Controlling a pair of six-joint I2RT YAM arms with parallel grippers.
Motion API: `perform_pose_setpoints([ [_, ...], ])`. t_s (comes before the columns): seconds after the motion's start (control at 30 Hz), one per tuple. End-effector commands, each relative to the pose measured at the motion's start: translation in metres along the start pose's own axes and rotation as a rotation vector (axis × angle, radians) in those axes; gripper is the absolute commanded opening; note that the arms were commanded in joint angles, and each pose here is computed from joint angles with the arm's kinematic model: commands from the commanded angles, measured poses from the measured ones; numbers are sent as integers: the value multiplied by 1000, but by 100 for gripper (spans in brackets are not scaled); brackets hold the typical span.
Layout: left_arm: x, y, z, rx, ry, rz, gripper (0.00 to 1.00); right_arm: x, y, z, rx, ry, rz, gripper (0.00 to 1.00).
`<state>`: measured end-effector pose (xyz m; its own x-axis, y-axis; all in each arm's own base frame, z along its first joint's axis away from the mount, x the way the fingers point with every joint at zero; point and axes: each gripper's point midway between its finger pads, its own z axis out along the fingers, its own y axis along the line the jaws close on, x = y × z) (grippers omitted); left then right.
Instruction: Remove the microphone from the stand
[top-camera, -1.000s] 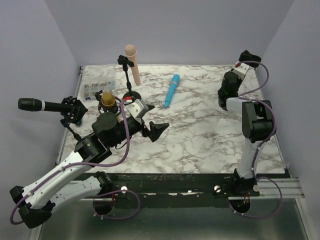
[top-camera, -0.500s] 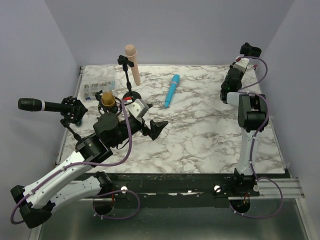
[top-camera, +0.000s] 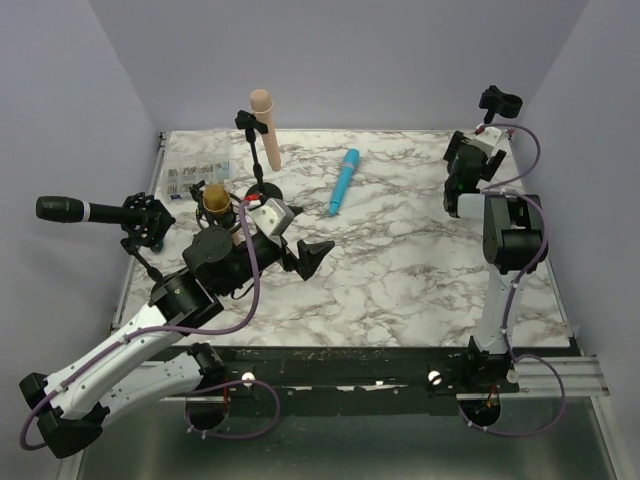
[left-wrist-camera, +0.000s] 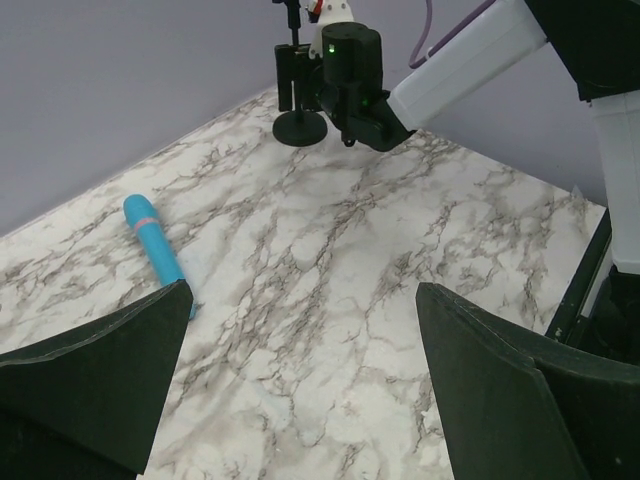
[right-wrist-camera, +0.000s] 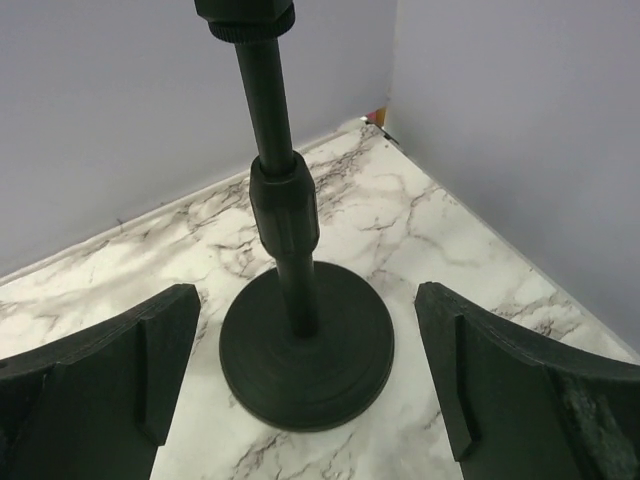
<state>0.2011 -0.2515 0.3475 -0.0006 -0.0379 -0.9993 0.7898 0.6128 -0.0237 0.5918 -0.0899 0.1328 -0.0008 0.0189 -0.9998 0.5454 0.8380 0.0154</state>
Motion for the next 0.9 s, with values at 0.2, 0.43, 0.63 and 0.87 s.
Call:
perform_pose_setpoints([
  [0.2,-24,5,-16,-26,-71,44,98,8,0,-69,-88,233,151,100],
  [0.43,-37,13,-25,-75,-105,44,98,18,20,-146,-245,367,274,100],
  [0.63,-46,27,-33,-158,-131,36,98,13,70,-226,-485,426,243,100],
  [0.87,-55,40,-45,-235,-181,24,98,-14,130,-310,-866,448,288,100],
])
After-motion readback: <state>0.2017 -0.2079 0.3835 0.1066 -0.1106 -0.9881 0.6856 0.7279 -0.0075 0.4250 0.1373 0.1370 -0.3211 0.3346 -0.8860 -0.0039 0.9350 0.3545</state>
